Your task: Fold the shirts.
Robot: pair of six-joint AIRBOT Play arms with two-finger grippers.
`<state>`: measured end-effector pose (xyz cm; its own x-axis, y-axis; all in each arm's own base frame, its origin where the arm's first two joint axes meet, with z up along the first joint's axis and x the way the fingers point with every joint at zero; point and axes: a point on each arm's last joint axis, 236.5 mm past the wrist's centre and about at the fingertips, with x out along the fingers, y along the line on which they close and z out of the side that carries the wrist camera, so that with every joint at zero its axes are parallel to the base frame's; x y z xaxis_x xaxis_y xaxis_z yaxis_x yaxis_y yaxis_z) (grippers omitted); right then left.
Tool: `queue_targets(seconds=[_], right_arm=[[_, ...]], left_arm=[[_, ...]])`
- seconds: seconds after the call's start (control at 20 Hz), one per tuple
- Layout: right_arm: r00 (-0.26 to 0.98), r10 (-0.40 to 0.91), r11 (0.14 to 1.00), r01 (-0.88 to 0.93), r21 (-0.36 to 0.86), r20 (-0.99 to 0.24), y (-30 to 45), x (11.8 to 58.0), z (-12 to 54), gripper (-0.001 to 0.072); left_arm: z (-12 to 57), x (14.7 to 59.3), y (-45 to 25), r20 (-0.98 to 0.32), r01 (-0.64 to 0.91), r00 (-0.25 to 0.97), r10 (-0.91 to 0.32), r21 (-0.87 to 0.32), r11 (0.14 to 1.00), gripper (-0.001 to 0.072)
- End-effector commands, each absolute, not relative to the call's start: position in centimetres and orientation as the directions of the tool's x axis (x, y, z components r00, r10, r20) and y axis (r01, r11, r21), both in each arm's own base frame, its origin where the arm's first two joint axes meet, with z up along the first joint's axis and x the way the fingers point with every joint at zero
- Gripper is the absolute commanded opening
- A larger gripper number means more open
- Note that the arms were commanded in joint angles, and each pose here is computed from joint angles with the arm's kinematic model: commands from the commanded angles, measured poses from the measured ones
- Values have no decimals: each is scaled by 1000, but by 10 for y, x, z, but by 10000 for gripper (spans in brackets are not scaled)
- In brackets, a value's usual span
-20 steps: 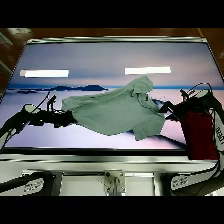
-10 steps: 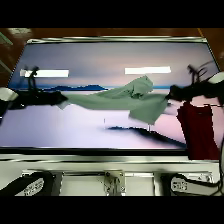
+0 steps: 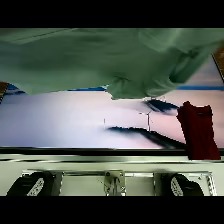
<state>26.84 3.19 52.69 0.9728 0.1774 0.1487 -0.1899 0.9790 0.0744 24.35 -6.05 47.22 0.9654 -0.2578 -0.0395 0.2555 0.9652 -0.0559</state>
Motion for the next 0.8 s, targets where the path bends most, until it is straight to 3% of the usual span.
queue_targets(seconds=[0.0, 0.25, 0.4, 0.5, 0.6, 0.75], right_arm=[[970, 114, 991, -126, 42, 215, 35, 198, 547, 63], [986, 59, 998, -55, 30, -157, 13, 236, 460, 62], [851, 48, 998, -21, 58, -523, -9, 281, 365, 62], [718, 91, 994, -19, 111, -690, -15, 316, 297, 62], [666, 127, 989, -27, 146, -735, -11, 371, 236, 62], [699, 160, 982, -42, 184, -697, 14, 469, 168, 62]], left_arm=[[443, 192, -53, -190, 210, 957, -221, -78, 975, 35], [338, 206, -54, -526, 196, 818, -231, -122, 973, 35], [255, 229, -51, -692, 142, 685, -226, -178, 974, 35], [192, 251, -48, -761, 78, 612, -216, -214, 974, 35], [135, 280, -44, -796, 0, 568, -207, -252, 968, 35], [77, 330, -44, -822, -73, 528, -213, -294, 953, 35]])
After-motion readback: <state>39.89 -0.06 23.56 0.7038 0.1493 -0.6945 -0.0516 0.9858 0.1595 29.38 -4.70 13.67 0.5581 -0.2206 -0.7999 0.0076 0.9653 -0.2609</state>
